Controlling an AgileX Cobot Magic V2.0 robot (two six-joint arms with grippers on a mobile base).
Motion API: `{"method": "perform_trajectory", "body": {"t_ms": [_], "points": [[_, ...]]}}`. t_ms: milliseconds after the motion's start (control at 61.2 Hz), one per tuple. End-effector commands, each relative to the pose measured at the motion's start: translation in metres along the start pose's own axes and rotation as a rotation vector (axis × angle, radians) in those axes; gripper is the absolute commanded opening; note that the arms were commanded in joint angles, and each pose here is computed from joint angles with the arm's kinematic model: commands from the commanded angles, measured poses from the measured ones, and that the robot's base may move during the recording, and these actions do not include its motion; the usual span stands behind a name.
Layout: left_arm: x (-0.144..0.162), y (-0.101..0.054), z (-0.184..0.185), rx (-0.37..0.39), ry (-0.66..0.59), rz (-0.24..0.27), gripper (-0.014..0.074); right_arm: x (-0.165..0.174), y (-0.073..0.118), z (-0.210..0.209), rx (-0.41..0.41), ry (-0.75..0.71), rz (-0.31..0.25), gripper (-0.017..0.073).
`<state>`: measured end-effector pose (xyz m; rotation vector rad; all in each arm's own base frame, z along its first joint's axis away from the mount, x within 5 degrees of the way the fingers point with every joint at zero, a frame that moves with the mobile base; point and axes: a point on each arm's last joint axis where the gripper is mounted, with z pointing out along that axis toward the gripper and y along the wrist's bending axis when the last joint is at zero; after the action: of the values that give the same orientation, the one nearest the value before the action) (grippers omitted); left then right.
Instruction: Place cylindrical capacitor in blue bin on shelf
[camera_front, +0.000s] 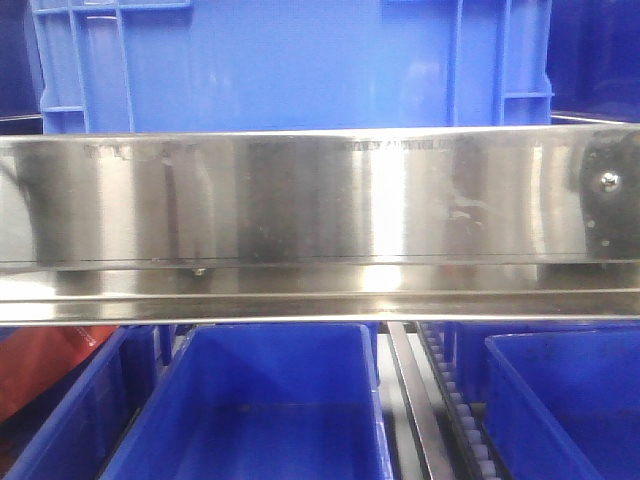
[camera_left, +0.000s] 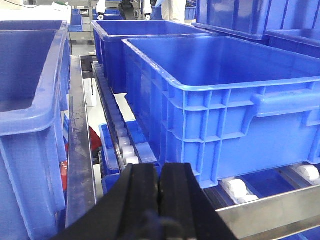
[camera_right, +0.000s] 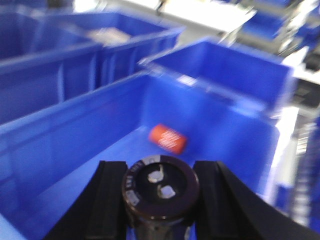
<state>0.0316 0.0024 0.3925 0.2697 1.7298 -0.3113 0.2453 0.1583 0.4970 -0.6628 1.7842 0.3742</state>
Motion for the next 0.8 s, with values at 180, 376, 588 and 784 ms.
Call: {"method": "perform_trajectory", "body": {"t_ms": [180, 376, 588, 784], "points": [[0.000, 0.000, -0.001, 0.011, -0.005, -0.011, -0.0111, 0.027, 0.000, 0.085, -0.036, 0.211, -0.007, -0.0162], [0.000, 0.000, -0.001, 0.011, -0.005, -0.011, -0.0111, 0.048, 0.001, 0.117, -0.046, 0.296, 0.001, -0.0123], [0.000, 0.000, -0.001, 0.011, -0.005, -0.011, -0.0111, 0.051, 0.001, 0.121, -0.048, 0.307, 0.002, 0.0482], [0.000, 0.000, -0.001, 0.011, -0.005, -0.011, -0.0111, 0.048, 0.001, 0.116, -0.046, 0.294, 0.001, 0.0549]]}}
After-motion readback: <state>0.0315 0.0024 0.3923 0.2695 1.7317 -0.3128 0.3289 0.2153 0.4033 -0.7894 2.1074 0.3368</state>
